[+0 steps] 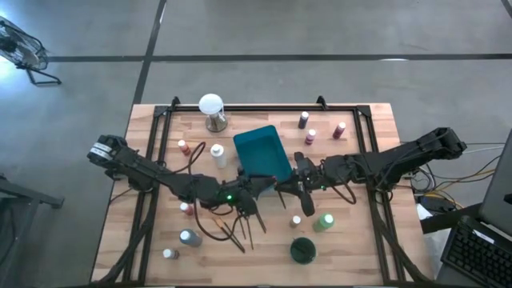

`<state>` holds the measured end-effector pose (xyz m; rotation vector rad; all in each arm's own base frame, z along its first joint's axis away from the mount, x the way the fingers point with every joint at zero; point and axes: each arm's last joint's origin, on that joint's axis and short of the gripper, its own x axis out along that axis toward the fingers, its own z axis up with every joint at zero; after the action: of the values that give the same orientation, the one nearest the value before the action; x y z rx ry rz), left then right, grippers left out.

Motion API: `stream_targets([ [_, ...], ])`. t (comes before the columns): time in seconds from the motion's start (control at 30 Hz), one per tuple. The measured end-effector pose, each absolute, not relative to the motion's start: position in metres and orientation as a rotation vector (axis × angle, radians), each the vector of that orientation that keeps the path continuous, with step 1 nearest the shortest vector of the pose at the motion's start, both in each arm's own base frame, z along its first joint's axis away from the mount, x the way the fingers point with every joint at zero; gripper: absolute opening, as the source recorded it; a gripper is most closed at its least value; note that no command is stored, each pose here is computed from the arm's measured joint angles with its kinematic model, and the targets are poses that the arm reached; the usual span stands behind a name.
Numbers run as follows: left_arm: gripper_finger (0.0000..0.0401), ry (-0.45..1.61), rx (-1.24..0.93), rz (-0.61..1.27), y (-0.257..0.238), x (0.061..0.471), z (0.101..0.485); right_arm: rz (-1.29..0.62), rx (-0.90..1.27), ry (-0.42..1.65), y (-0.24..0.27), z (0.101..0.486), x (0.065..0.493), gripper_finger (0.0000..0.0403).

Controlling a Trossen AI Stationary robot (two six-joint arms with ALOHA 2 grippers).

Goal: Pick & Place Paint Supplies
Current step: Put the gold paint brush into the green cup

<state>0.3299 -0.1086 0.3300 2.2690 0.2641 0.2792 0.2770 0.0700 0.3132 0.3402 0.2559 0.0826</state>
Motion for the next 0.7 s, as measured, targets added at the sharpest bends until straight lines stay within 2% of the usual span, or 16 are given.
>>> stream_targets([
  [0.17, 0.0108, 0.354, 2.083, 0.359, -0.105, 0.327, 0.333, 0.087, 0.335, 0.273, 0.069, 0.319, 0.265, 0.0019],
  [0.33, 0.0125, 0.438, 1.785, 0.519, -0.096, 0.314, 0.347, 0.088, 0.246, 0.242, 0.082, 0.329, 0.249, 0.0019],
  [0.53, 0.0127, 0.33, 1.396, 0.596, -0.087, 0.293, 0.364, 0.006, 0.136, 0.168, 0.109, 0.342, 0.229, 0.0019],
  [0.7, 0.0126, 0.256, 1.08, 0.586, -0.08, 0.276, 0.36, -0.094, 0.068, 0.117, 0.14, 0.344, 0.215, 0.0019],
])
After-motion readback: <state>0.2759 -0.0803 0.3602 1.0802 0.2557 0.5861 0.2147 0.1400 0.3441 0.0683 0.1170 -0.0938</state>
